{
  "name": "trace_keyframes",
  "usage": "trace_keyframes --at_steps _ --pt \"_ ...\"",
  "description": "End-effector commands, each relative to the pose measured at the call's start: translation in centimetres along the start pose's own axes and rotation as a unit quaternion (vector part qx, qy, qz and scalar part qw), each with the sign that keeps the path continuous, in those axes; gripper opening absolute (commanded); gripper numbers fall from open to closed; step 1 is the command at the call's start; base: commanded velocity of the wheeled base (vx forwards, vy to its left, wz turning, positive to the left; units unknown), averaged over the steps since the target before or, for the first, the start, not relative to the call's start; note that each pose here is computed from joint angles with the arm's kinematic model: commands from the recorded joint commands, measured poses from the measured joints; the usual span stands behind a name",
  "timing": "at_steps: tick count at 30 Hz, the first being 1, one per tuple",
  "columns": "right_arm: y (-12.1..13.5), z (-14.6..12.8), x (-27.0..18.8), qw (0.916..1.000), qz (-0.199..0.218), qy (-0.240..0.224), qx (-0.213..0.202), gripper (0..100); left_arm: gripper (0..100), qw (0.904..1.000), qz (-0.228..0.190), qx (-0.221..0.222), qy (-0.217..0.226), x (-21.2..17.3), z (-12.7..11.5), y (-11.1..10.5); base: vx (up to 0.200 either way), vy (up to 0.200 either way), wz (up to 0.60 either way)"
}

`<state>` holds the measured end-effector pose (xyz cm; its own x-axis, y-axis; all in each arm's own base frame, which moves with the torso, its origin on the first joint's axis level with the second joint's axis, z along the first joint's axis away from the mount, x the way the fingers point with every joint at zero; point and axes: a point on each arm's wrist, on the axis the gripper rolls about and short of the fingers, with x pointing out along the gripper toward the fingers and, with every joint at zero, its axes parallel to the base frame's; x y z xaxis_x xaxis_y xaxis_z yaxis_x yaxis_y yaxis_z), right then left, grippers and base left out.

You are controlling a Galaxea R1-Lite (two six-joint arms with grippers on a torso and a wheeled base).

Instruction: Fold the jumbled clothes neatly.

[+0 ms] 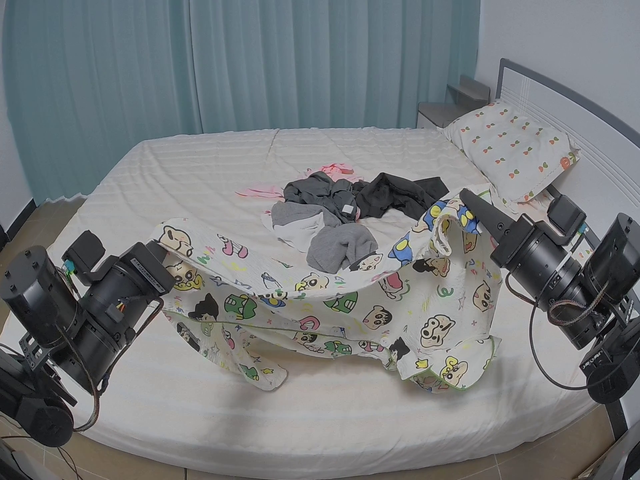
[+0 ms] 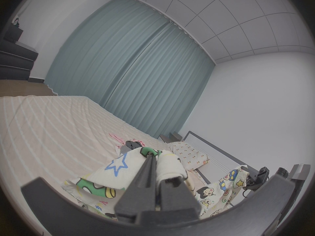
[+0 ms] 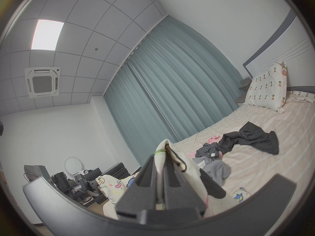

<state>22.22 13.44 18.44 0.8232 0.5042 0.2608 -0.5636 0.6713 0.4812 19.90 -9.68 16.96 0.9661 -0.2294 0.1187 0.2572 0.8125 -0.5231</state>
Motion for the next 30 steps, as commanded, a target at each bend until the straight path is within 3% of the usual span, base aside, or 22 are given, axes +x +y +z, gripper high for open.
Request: trace_keyframes --at_steps 1,20,30 --pt "0.04 -0.06 0.02 1.0 0.001 0.001 0.0 0 0 1.0 0.0 0.0 0.001 0.03 -0.04 0.01 0.0 0.2 0.0" --pt "0.33 -0.27 0.27 0.9998 0.015 -0.012 -0.002 0 0 1.0 0.0 -0.001 -0.005 -0.02 0.14 -0.03 0.0 0.2 0.0" --pt "0.4 -0.15 0.22 0.9998 0.016 -0.015 -0.001 0 0 0.9993 -0.008 -0.006 -0.036 -0.04 0.94 -0.05 0.0 0.2 0.0"
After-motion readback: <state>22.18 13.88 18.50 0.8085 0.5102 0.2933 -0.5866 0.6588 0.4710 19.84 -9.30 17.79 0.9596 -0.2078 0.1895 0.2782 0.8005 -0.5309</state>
